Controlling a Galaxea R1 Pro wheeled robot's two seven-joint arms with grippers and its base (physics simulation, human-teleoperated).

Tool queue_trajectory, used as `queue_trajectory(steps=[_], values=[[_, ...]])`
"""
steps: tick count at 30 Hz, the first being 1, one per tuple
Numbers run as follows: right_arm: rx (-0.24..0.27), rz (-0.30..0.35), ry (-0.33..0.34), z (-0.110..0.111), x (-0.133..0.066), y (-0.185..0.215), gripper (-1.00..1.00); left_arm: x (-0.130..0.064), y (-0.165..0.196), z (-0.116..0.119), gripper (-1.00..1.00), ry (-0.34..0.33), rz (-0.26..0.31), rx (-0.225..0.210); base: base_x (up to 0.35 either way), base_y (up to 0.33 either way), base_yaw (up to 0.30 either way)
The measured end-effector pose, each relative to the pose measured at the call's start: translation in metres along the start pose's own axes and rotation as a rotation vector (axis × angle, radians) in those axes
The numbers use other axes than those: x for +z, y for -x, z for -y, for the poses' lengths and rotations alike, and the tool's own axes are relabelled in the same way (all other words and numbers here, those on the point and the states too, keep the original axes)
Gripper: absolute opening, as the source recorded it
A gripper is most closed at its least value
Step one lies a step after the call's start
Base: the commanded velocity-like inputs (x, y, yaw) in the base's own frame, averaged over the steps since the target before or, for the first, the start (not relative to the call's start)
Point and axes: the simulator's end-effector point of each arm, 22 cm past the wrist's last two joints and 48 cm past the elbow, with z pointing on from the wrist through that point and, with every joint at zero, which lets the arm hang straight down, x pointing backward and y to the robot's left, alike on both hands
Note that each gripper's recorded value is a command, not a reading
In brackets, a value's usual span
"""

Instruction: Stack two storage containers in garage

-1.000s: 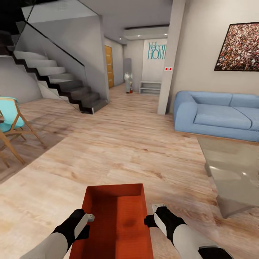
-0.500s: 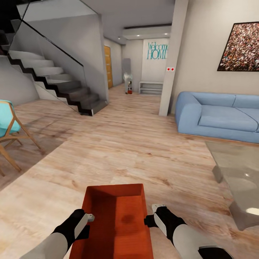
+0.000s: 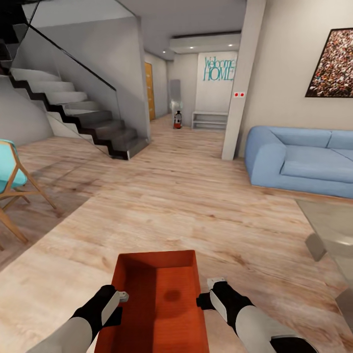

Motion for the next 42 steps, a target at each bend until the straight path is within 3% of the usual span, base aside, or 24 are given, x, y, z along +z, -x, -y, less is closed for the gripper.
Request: queue_trajectory(steps=[14,42], values=[[0.0,0.0,0.0,0.0001,-0.0001,0.0,-1.0,-0.0001,0.0001,0.0001,-1.0,0.0,0.0,0.001,0.328,0.126,0.0],[0.0,0.0,-0.001,0.0002,-0.0001,0.0,-1.0,0.0,0.0001,0.0002,-1.0,0.0,0.001,0.001,0.341,0.003,0.0]])
